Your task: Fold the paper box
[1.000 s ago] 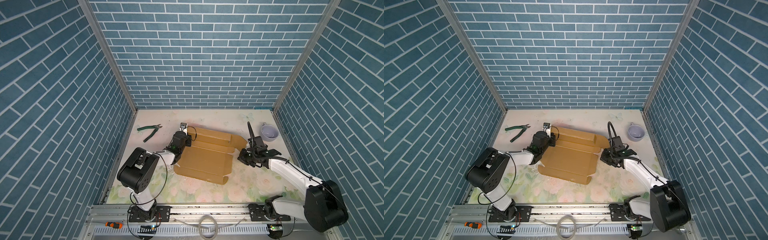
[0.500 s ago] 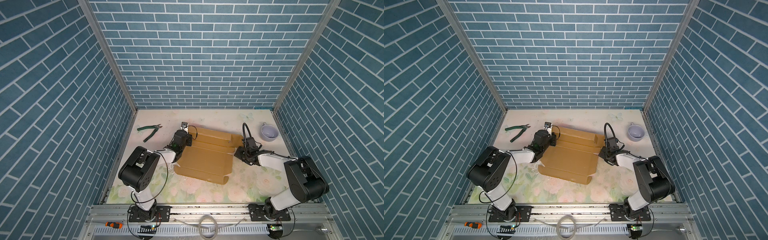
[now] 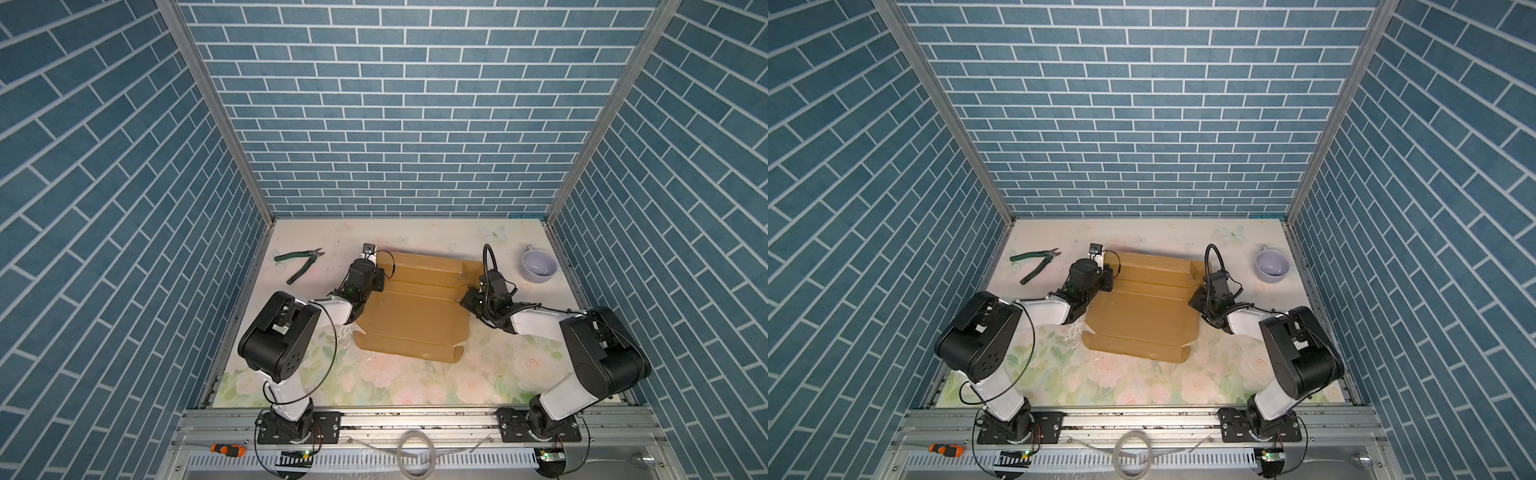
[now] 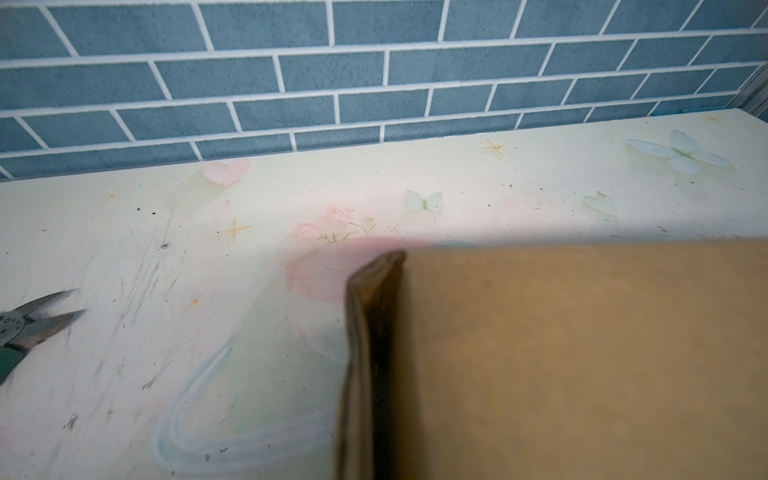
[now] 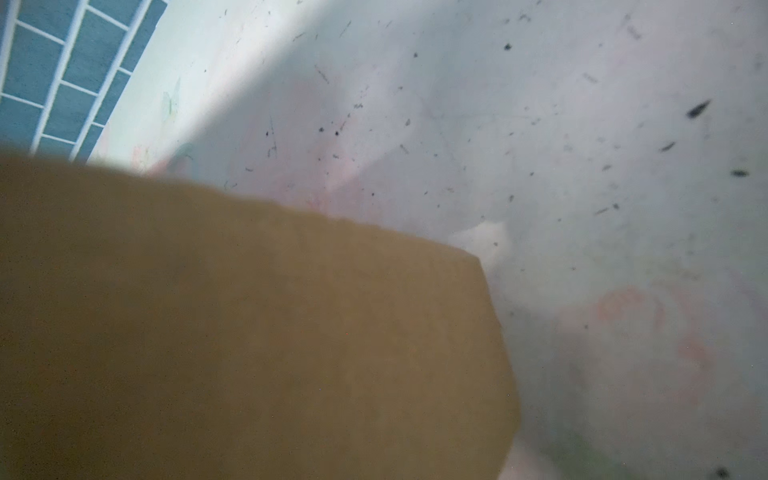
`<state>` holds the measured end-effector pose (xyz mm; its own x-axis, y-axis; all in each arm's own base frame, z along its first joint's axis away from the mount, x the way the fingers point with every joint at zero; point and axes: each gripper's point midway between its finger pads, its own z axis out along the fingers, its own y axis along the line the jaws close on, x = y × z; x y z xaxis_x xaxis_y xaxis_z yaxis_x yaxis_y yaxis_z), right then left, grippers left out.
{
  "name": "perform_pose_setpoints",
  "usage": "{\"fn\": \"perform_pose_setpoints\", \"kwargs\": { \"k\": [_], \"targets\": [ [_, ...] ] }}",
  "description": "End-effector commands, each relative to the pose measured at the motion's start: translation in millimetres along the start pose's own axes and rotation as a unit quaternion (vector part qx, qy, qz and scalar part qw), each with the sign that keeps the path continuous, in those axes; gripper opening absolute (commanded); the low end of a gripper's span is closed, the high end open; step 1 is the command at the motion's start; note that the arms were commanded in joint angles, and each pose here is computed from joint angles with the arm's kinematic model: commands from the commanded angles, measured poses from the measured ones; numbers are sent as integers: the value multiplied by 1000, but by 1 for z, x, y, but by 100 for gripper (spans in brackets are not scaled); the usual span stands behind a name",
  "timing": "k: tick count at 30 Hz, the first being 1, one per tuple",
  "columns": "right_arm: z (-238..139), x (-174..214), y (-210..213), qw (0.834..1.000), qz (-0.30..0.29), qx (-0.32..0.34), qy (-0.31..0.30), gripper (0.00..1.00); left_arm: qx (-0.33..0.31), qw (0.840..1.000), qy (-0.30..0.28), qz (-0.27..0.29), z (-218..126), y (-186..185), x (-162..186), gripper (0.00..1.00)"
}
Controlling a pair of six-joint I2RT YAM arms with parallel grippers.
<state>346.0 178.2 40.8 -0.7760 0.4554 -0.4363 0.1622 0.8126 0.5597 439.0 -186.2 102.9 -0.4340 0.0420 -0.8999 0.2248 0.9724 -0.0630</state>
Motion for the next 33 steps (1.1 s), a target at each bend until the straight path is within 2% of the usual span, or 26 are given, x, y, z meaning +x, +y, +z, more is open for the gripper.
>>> {"fn": "perform_pose_setpoints", "kwargs": {
  "k": [1, 9, 19, 25, 33],
  "targets": [
    [-10, -6, 19, 1000, 7, -24, -17, 4, 10, 1000, 16, 5, 3, -5, 9, 0],
    [3, -7, 19, 1000, 4, -22, -17, 5, 12, 1000, 18, 2, 3, -6, 13, 0],
    [2, -24, 38, 995, -31, -55, -71, 11, 19, 1000, 20, -1, 5, -10, 14, 0],
    [20, -16, 43, 995, -33, -68, -62, 11, 21, 1000, 23, -3, 6, -12, 17, 0],
    [40, 2, 28, 998, -25, -41, -30, 13, 23, 999, 24, -4, 8, -14, 17, 0]
  ]
}}
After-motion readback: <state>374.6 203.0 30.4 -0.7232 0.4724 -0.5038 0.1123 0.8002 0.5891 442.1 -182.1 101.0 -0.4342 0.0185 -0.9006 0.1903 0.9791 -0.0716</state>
